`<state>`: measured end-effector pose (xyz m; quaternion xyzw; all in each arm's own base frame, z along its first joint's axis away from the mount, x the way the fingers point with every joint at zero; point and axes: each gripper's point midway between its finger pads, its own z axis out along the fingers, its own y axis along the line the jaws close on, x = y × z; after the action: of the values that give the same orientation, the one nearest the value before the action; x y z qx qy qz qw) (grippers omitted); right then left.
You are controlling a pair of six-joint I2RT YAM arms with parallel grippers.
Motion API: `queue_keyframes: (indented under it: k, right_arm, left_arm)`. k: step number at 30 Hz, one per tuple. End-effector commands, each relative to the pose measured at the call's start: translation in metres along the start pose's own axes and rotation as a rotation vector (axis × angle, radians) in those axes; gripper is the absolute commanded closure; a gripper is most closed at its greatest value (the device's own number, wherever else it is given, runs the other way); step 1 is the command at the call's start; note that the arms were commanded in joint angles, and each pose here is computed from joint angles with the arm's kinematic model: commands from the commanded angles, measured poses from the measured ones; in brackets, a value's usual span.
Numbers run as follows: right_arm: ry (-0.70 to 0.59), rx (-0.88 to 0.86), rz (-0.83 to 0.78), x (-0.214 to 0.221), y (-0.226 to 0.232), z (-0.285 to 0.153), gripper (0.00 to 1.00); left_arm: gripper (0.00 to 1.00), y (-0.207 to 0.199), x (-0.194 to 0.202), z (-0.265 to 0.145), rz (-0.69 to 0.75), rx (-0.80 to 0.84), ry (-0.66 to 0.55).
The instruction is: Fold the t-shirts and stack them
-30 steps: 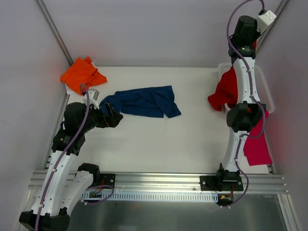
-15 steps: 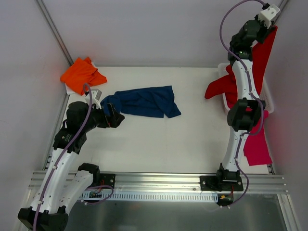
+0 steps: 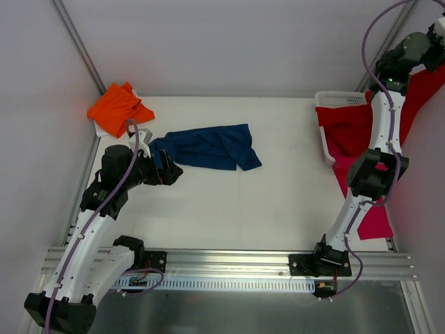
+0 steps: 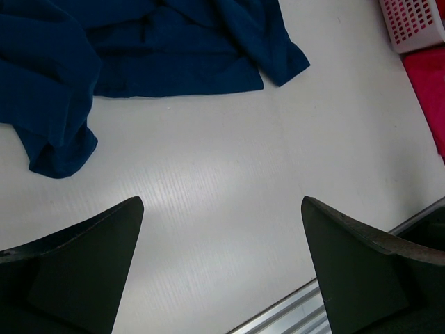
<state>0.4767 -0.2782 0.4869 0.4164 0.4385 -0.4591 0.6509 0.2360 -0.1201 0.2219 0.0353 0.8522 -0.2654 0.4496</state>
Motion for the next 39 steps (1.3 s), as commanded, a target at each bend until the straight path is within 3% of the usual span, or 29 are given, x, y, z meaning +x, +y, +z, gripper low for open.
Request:
queue_keyframes:
  k: [1,7,10,11,14,15,20,24,25,26,27,28,29,31,32,33,34,35,36,39]
  right_arm:
    - [-0.079,0.038,0.245,-0.088,-0.057,0.013,0.99]
    - [-0.066,-0.031,0.36,-0.112,-0.074,0.018,0.99]
    - [-0.007,-0.104,0.357,-0.099,-0.059,0.011,0.99]
    - [0.022,-0.133,0.373,-0.094,-0.053,0.005,0.94]
    - [0.113,-0.313,0.327,-0.063,-0.017,-0.021,0.11]
    - [0.133,-0.399,0.307,-0.056,-0.001,-0.033,0.01]
    - [0.253,-0.678,0.234,-0.016,0.062,-0.098,0.0]
    - [0.398,-0.942,0.273,0.0,0.11,-0.159,0.01]
    - [0.426,-0.979,0.265,0.0,0.12,-0.174,0.01]
    - [0.441,-1.042,0.281,-0.041,0.118,-0.182,0.01]
    - [0.555,-1.064,0.255,0.001,0.144,-0.193,0.01]
    - [0.646,-1.066,0.227,0.011,0.137,-0.2,0.01]
    - [0.599,-1.055,0.307,-0.023,0.13,-0.191,0.01]
    - [0.638,-0.983,0.361,-0.033,0.112,-0.185,0.0]
    - [0.773,-0.957,0.273,0.031,0.115,-0.203,0.01]
    - [0.775,-0.999,0.307,0.033,0.112,-0.214,0.01]
    - [0.595,-1.124,0.498,-0.052,0.1,-0.222,0.01]
    - [0.654,-1.127,0.453,-0.018,0.094,-0.242,0.01]
    - [0.654,-1.169,0.457,-0.034,0.09,-0.263,0.01]
    - [0.84,-1.276,0.337,-0.027,0.072,-0.33,0.01]
  left_arm:
    - [0.01,-0.002,0.001,0.004,0.039,0.008,0.001]
    - [0.01,-0.003,0.001,0.004,0.045,0.008,0.0]
    - [0.01,-0.002,0.0,0.002,0.048,0.003,-0.01]
    - [0.01,-0.003,-0.001,0.001,0.048,0.005,-0.011]
    - [0.01,-0.004,-0.002,0.0,0.052,0.006,-0.02]
    - [0.01,-0.004,-0.003,-0.001,0.053,0.007,-0.023]
    - [0.01,-0.003,-0.003,-0.002,0.053,-0.001,-0.029]
    - [0.01,-0.002,-0.005,-0.004,0.056,-0.006,-0.038]
    - [0.01,-0.003,-0.004,-0.003,0.055,-0.002,-0.034]
    - [0.01,-0.003,-0.004,-0.004,0.055,-0.005,-0.036]
    - [0.01,-0.003,-0.004,-0.004,0.056,-0.003,-0.036]
    - [0.01,-0.003,-0.004,-0.004,0.056,-0.002,-0.035]
    - [0.01,-0.004,-0.005,-0.005,0.056,-0.001,-0.039]
    - [0.01,-0.005,-0.005,-0.006,0.058,0.002,-0.043]
    - [0.01,-0.005,-0.006,-0.007,0.059,0.002,-0.048]
    - [0.01,-0.006,-0.006,-0.007,0.058,0.004,-0.05]
    - [0.01,-0.006,-0.007,-0.008,0.059,0.006,-0.051]
    - [0.01,-0.007,-0.006,-0.008,0.059,0.01,-0.051]
    - [0.01,-0.007,-0.008,-0.009,0.06,0.01,-0.056]
    - [0.01,-0.006,-0.009,-0.009,0.061,0.001,-0.06]
